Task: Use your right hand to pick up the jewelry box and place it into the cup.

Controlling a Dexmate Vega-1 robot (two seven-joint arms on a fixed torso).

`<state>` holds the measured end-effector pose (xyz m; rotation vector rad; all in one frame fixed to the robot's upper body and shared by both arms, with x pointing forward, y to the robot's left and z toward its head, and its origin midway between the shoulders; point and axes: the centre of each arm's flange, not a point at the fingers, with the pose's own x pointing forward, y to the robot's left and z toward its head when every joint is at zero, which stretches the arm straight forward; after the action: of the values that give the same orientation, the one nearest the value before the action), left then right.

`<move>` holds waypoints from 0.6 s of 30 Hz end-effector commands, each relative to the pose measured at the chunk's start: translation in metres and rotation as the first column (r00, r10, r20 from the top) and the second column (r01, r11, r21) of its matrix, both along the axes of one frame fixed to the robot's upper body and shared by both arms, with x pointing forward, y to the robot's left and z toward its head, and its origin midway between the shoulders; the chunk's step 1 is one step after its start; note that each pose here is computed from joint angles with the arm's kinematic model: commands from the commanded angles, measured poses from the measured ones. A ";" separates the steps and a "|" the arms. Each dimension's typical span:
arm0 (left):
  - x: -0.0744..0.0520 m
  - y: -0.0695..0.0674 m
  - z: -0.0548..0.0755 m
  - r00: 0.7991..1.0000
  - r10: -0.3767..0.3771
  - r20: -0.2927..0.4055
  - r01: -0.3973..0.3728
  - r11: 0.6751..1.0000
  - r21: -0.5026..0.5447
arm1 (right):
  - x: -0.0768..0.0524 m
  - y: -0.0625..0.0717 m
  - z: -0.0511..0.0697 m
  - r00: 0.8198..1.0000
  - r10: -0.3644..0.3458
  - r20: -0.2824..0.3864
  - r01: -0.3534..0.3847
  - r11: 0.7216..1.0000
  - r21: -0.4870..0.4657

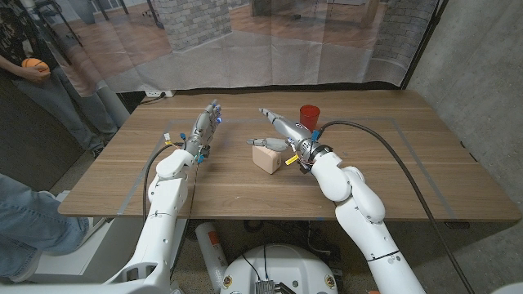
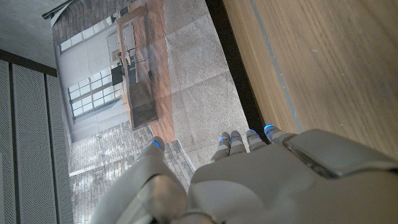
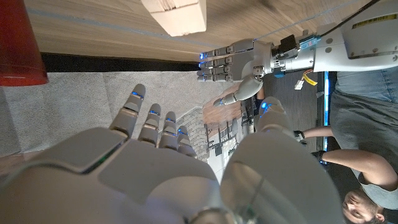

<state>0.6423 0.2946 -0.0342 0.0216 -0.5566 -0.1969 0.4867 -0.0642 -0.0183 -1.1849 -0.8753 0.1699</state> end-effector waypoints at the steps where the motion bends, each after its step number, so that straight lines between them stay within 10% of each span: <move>1: -0.001 0.001 -0.002 1.000 0.005 -0.002 -0.005 1.000 -0.004 | 0.004 0.007 -0.006 0.997 -0.073 -0.009 0.072 0.996 -0.058; 18: -0.006 0.004 -0.007 1.000 0.024 0.001 -0.024 1.000 -0.014 | 0.004 0.015 -0.009 0.991 -0.131 -0.033 0.126 0.987 -0.104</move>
<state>0.6402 0.2967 -0.0385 0.0160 -0.5541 -0.1820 0.4904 -0.0544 -0.0248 -1.2857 -0.8009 0.1484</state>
